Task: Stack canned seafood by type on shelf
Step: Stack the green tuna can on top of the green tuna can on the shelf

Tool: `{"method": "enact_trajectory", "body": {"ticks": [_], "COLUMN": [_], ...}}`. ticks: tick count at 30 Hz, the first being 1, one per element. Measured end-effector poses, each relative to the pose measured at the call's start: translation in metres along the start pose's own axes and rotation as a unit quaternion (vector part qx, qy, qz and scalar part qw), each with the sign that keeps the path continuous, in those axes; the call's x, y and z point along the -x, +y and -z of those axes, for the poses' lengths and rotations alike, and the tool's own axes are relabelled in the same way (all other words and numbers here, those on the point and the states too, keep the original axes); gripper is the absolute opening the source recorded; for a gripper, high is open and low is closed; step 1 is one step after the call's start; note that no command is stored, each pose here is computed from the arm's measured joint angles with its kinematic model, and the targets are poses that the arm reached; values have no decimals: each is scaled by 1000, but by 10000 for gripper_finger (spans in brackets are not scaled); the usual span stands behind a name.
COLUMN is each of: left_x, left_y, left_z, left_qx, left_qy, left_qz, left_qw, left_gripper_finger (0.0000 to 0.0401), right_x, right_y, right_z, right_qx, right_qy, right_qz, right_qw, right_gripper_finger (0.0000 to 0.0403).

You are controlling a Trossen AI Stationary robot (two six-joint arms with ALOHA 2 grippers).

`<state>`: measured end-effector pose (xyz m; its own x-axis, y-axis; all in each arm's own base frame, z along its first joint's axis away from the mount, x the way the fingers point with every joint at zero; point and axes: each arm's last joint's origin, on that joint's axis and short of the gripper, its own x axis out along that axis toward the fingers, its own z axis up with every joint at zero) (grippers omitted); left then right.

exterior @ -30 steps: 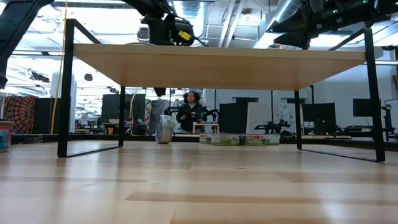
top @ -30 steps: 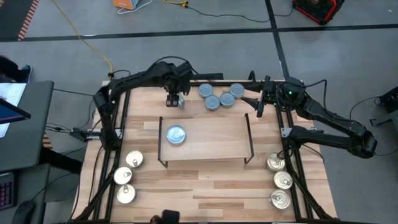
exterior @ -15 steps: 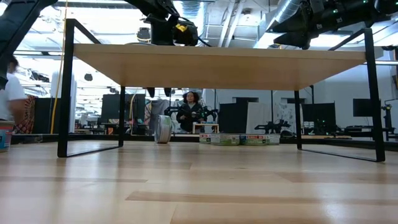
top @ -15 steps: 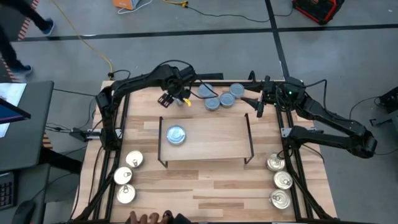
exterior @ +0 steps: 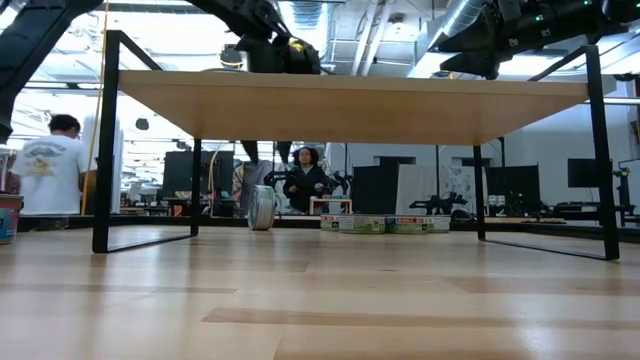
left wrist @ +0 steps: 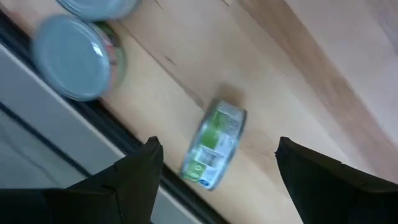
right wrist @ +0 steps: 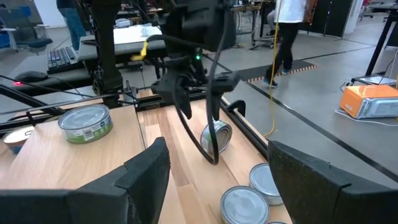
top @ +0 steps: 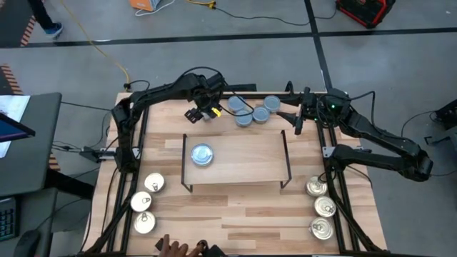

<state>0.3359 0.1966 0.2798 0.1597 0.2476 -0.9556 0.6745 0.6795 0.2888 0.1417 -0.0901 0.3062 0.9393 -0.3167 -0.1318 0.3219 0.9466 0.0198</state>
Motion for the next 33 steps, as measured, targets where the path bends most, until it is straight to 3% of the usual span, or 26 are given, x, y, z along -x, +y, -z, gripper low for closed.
{"method": "enact_trajectory", "body": {"ticks": [23,27,33], "left_x": [-74,-75,-75], "left_y": [3,2,2], "left_z": [-5,-4,-4], "left_qx": [-48,-55,-29], "left_qy": [54,77,110], "left_qz": [94,100,89], "left_qw": [993,991,989], "left_gripper_finger": [296,251,127], "right_x": [-2,-2,-2], "right_y": [3,3,3], "right_z": [1,1,1], "right_qx": [3,4,4], "right_qy": [3,3,3], "right_qz": [-10,-10,-10], "right_qw": [1000,1000,1000], "right_gripper_finger": [295,295,295]}}
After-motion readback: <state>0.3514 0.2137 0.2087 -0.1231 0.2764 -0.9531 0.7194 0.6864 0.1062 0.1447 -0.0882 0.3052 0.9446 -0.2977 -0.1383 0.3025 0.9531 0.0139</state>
